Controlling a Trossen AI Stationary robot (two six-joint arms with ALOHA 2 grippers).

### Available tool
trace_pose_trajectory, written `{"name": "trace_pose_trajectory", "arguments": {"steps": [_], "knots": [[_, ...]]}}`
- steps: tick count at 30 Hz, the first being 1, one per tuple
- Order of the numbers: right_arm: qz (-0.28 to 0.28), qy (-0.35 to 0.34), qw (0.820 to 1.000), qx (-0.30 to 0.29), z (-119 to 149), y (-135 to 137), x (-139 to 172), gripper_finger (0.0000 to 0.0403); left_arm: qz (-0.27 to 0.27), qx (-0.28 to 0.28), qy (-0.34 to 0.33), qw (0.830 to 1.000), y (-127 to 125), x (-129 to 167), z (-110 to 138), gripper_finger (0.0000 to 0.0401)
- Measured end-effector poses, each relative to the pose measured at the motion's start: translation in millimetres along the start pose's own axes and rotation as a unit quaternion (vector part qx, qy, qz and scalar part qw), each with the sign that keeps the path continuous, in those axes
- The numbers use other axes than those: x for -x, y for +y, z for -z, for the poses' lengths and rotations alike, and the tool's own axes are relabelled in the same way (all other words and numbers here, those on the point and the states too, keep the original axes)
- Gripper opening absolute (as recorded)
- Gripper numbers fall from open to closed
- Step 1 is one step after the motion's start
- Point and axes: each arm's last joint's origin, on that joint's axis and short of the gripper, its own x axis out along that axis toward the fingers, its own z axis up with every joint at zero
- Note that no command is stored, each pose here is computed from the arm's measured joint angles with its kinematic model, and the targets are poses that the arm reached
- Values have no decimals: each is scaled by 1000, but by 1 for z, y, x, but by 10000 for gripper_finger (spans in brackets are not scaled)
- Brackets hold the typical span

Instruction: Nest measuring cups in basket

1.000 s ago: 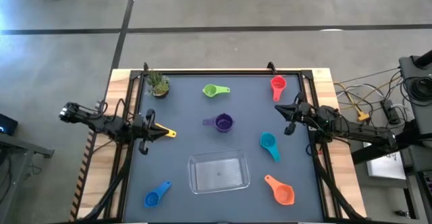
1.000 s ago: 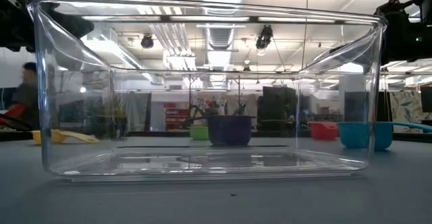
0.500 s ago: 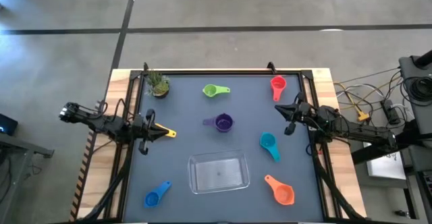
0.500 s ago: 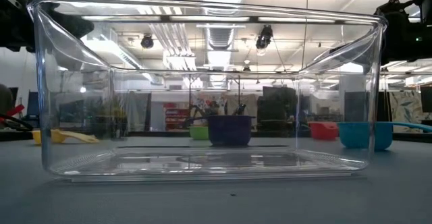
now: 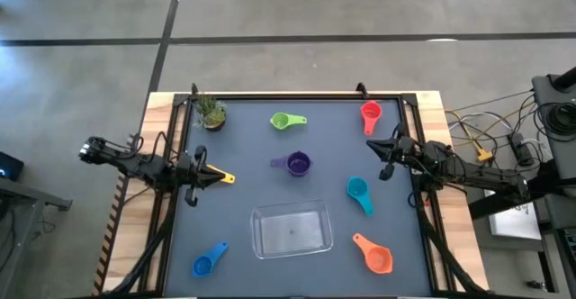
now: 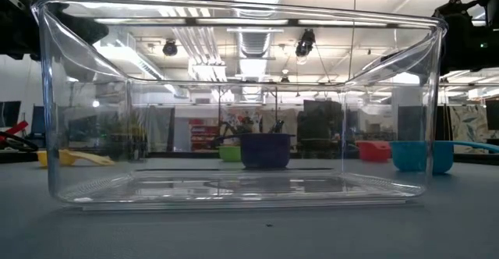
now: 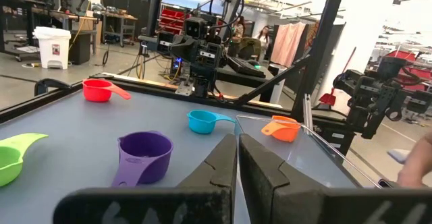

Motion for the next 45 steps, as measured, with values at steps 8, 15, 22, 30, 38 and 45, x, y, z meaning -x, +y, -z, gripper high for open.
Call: {"name": "trace_pose_trajectory", "arguments": {"steps": [8,15,22,30,38,45], "knots": [[0,0,1000,0,0,0,0,9,0,0,0,1000,0,0,0,0],[0,0,1000,0,0,0,0,9,0,0,0,1000,0,0,0,0],[0,0,1000,0,0,0,0,9,0,0,0,1000,0,0,0,0],[-1,-5,1000,-9,-1,0,0,9,0,0,0,1000,0,0,0,0],[-41,-75,988,-125,-15,1,1,9,0,0,0,1000,0,0,0,0],[-49,-117,970,-208,-24,1,3,9,0,0,0,1000,0,0,0,0]]}}
